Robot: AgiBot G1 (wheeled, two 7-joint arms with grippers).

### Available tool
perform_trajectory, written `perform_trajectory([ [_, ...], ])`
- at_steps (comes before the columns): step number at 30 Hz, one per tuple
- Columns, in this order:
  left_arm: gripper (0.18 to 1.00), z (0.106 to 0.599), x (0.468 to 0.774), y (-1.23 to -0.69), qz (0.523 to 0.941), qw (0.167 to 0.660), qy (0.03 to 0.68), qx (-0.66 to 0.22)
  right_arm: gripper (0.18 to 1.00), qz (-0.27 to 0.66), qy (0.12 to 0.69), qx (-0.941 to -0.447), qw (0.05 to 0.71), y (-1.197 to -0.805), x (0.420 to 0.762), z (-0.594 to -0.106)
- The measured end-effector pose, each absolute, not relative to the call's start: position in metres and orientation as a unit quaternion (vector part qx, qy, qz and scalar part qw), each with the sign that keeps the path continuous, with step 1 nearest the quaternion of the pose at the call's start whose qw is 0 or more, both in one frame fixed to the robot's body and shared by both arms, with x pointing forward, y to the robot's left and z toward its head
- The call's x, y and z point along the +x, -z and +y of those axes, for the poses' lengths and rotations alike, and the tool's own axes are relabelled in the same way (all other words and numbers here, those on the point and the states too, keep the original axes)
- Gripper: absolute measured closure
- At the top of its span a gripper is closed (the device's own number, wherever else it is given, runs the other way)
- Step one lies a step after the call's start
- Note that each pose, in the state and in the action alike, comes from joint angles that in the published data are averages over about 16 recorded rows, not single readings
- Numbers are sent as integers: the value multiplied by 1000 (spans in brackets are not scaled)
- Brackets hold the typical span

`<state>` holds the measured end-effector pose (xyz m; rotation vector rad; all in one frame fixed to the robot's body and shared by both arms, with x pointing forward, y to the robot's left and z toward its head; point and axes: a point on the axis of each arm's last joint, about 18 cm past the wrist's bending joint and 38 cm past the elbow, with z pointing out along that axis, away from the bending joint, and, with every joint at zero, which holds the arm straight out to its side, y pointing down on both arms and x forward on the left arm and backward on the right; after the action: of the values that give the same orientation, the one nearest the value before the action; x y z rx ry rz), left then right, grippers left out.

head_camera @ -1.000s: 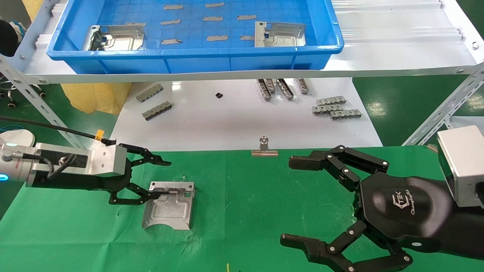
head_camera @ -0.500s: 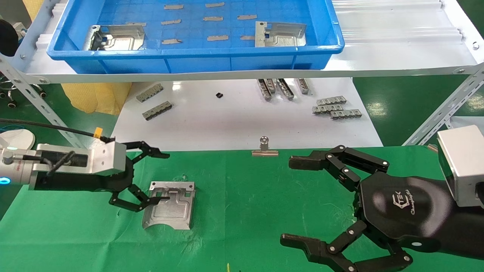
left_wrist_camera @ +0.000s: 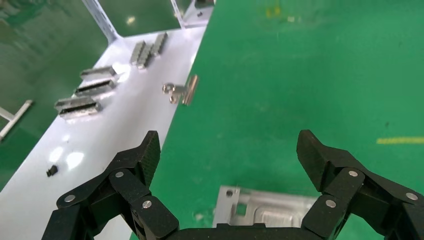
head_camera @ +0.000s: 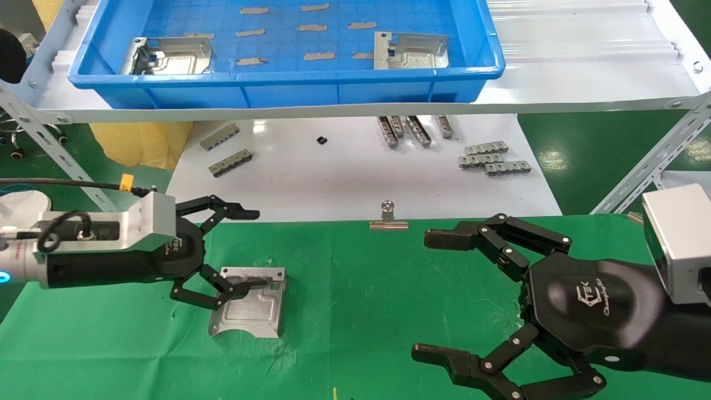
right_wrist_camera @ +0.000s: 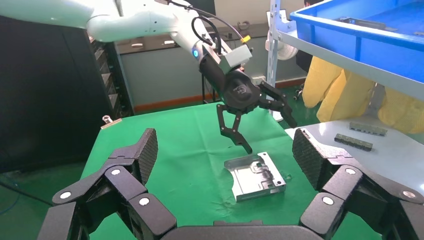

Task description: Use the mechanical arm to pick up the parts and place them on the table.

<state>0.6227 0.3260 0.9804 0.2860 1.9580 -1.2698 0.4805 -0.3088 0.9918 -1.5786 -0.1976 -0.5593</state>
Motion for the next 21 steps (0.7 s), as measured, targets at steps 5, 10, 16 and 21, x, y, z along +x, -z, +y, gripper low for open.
perform_trajectory([
  [5,185,324,611,-982,755,376,527,106,179,-87,248,-699,665,-992,481,-309],
  [10,184,321,596,-983,742,365,553,101,179,-87,248,-699,665,-992,481,-309],
  [16,183,319,576,-986,729,348,582,98,179,-87,248,-699,665,-992,481,-309],
  [21,183,316,557,-988,719,331,603,96,179,-87,248,-699,665,-992,481,-309],
])
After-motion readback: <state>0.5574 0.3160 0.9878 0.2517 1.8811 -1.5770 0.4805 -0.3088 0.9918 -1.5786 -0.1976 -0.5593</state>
